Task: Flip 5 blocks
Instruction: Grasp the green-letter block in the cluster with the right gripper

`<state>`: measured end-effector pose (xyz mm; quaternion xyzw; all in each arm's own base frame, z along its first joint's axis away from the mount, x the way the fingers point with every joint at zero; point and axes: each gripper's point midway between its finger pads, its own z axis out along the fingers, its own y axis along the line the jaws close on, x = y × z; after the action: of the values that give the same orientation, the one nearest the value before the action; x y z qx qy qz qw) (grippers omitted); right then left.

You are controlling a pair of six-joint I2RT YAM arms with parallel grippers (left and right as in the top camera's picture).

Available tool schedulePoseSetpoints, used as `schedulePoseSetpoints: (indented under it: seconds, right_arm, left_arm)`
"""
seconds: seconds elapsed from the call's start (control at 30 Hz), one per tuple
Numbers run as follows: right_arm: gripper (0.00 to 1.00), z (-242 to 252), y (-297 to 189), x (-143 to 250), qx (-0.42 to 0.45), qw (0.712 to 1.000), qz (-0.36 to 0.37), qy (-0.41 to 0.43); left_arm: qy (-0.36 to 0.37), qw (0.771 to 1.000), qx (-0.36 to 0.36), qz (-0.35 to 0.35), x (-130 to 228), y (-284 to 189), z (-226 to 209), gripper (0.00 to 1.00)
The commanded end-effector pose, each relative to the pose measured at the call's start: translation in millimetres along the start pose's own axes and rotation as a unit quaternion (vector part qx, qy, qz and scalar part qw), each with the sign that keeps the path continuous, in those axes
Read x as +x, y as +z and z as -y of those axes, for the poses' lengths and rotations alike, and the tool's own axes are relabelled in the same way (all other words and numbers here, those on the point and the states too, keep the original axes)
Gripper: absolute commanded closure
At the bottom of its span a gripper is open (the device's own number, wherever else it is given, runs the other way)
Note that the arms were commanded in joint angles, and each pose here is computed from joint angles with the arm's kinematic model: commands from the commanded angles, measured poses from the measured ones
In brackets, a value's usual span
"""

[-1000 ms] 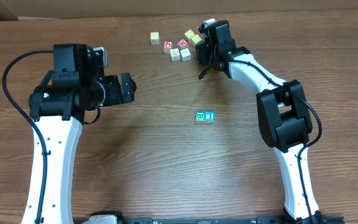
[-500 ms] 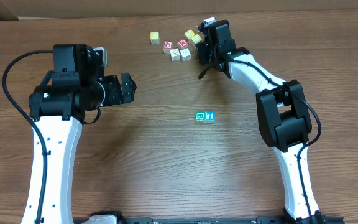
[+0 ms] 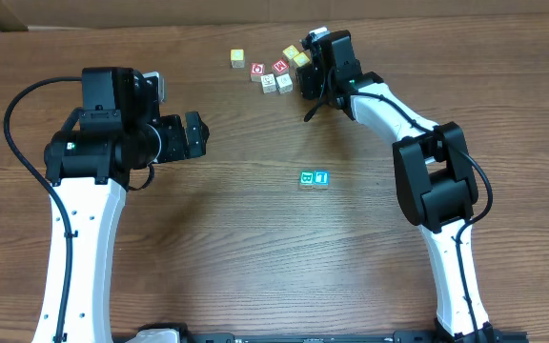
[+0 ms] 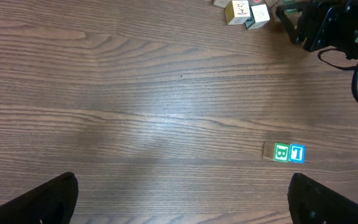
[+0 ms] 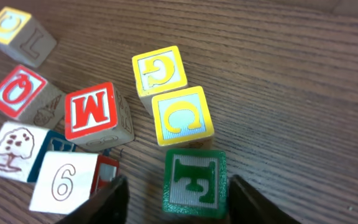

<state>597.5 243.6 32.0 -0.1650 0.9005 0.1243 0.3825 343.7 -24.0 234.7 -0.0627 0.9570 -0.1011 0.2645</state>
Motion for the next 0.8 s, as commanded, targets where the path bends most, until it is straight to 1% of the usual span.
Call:
schedulePoseSetpoints:
  seconds: [0.0, 0.17, 0.2, 0.27, 0.37, 0.4, 0.47, 0.77]
  right_arm:
    - [0.51, 0.6, 4.6, 0.9, -0.004, 1.000, 0.001, 0.000]
    - [0.52, 1.1, 5.8, 2.2, -0.003, 1.000, 0.001, 0.000]
    - [0.51, 1.1, 5.9, 2.4, -0.003, 1.000, 0.000, 0.000]
    - [0.48, 1.5, 8.6, 6.4, -0.003, 1.000, -0.003, 0.000]
    - [0.47, 2.6, 15.7, 14.7, -0.003, 1.000, -0.009, 0.001]
    - [0.47, 2.8, 17.0, 16.1, -0.003, 1.000, -0.010, 0.001]
    - [0.53, 3.0, 18.9, 16.1, -0.003, 1.000, -0.007, 0.001]
    - [0.54, -0.5, 0.0, -22.8, -0.005, 0.999, 0.041, -0.002]
  left_arm:
    - [0.006, 1.000, 0.002, 0.008, -5.4, -3.7, 2.1, 0.00]
    - [0.006, 1.000, 0.002, 0.008, -5.5, -3.7, 2.1, 0.00]
    - [0.006, 1.000, 0.002, 0.008, -5.4, -3.7, 2.1, 0.00]
    - [0.006, 1.000, 0.002, 0.008, -5.4, -3.7, 2.1, 0.00]
    - [0.006, 1.000, 0.002, 0.008, -5.4, -3.7, 2.1, 0.00]
    - [0.006, 1.000, 0.002, 0.008, -5.5, -3.7, 2.1, 0.00]
    - [0.006, 1.000, 0.002, 0.008, -5.5, -3.7, 2.1, 0.00]
    - [0.006, 1.000, 0.002, 0.008, -5.4, -3.7, 2.1, 0.00]
